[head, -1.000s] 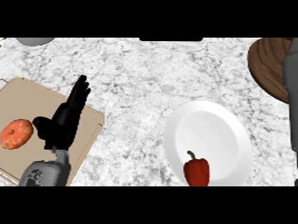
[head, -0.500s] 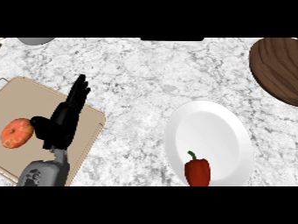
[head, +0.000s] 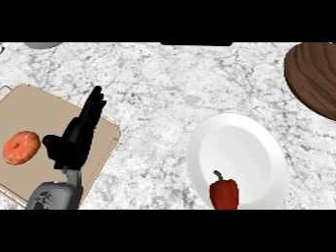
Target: Pick the croissant from the plate and place it in the bowl
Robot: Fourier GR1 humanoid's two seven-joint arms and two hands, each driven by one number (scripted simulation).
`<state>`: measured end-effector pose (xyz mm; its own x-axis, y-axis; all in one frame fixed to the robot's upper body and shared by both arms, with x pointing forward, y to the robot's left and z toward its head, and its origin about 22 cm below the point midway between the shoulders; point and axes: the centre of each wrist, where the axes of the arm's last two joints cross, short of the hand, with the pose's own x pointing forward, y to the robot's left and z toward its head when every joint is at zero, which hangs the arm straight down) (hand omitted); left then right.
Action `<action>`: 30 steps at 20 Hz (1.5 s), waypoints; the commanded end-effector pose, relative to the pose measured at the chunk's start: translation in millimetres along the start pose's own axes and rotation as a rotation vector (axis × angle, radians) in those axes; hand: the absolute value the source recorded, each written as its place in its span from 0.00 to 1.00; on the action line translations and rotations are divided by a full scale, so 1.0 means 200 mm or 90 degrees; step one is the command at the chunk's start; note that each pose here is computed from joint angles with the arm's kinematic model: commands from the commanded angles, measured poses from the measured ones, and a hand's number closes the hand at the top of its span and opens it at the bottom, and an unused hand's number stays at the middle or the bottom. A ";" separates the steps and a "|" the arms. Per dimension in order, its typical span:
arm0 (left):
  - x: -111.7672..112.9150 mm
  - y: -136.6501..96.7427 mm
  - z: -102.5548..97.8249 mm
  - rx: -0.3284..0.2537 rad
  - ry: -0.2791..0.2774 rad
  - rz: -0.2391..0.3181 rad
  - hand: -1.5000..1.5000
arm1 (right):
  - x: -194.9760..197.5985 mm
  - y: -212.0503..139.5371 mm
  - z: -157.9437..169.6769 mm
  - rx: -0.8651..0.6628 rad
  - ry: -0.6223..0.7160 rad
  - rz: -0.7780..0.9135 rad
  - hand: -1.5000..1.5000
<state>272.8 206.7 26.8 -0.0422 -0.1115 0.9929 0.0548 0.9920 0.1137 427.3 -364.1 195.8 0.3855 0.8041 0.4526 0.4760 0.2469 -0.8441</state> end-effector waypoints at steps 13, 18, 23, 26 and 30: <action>0.06 0.00 -0.01 0.000 -0.006 0.006 0.50 | -0.60 0.11 0.02 0.193 0.053 -0.134 0.00; 0.05 0.01 -0.03 -0.007 -0.003 0.008 0.50 | -0.57 0.21 0.06 0.112 0.005 -0.247 0.00; 0.08 0.05 -0.02 0.003 0.000 -0.003 0.50 | -0.58 0.10 0.01 0.008 -0.017 -0.314 0.00; -0.04 -0.06 0.01 0.007 0.009 0.001 0.50 | -0.59 -0.01 -0.04 0.005 0.006 -0.359 0.00; -0.07 0.05 0.00 0.001 0.007 0.003 0.50 | -0.72 -0.08 -0.04 0.011 0.031 -0.418 0.00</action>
<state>272.0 211.0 22.2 -0.0313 -0.1061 0.9939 0.0444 0.9932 0.1074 384.7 -467.8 144.4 0.0888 0.5184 0.8505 0.5938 0.6580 -0.4631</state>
